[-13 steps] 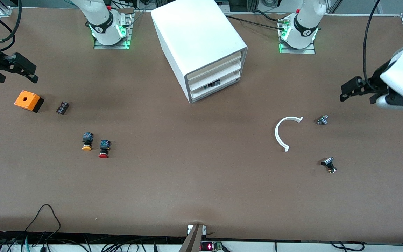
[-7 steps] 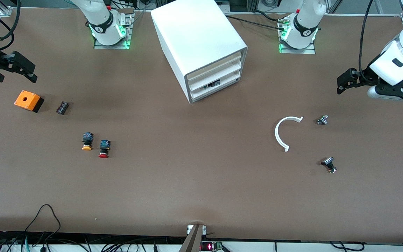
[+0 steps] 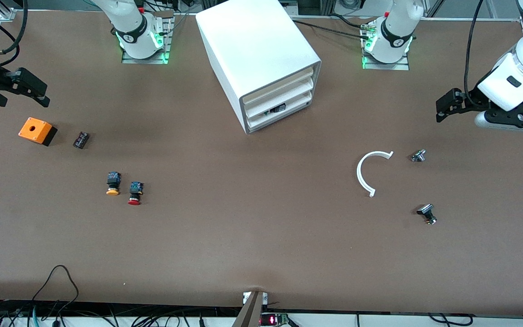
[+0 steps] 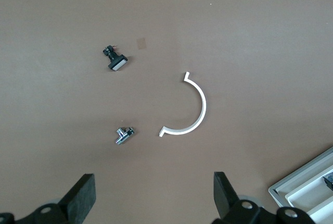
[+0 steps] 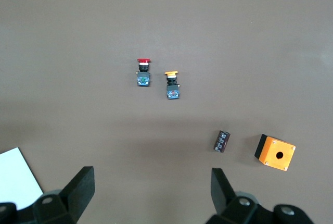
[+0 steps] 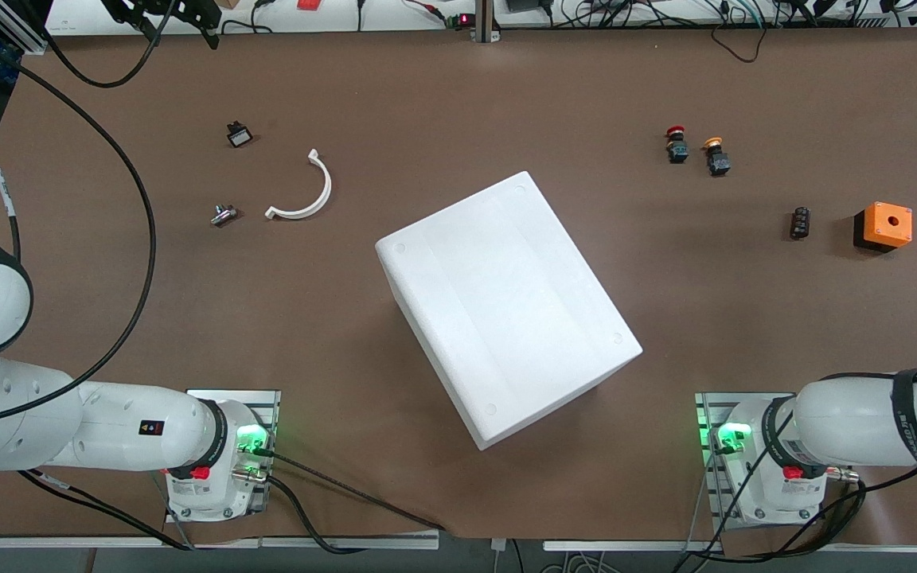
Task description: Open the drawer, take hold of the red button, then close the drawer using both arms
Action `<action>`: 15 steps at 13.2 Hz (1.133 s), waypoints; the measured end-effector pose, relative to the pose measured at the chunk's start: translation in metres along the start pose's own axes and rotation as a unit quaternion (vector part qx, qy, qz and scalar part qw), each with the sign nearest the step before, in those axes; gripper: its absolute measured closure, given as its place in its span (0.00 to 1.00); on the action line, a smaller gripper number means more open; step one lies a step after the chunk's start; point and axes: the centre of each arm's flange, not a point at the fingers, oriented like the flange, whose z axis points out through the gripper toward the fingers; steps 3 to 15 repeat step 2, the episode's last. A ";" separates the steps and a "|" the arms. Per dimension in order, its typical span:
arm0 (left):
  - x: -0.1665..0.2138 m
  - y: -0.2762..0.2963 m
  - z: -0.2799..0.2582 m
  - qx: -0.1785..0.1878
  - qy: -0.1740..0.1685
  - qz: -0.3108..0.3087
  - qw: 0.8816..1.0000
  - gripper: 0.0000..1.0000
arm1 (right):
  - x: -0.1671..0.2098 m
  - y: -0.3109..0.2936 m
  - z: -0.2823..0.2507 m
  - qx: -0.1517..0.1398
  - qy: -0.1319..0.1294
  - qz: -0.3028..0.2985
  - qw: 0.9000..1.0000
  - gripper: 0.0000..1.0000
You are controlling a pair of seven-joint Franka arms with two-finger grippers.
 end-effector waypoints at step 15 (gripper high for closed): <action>0.000 0.000 0.000 0.000 0.000 0.000 1.000 0.00 | 0.000 0.001 0.001 0.000 -0.001 0.001 1.000 0.01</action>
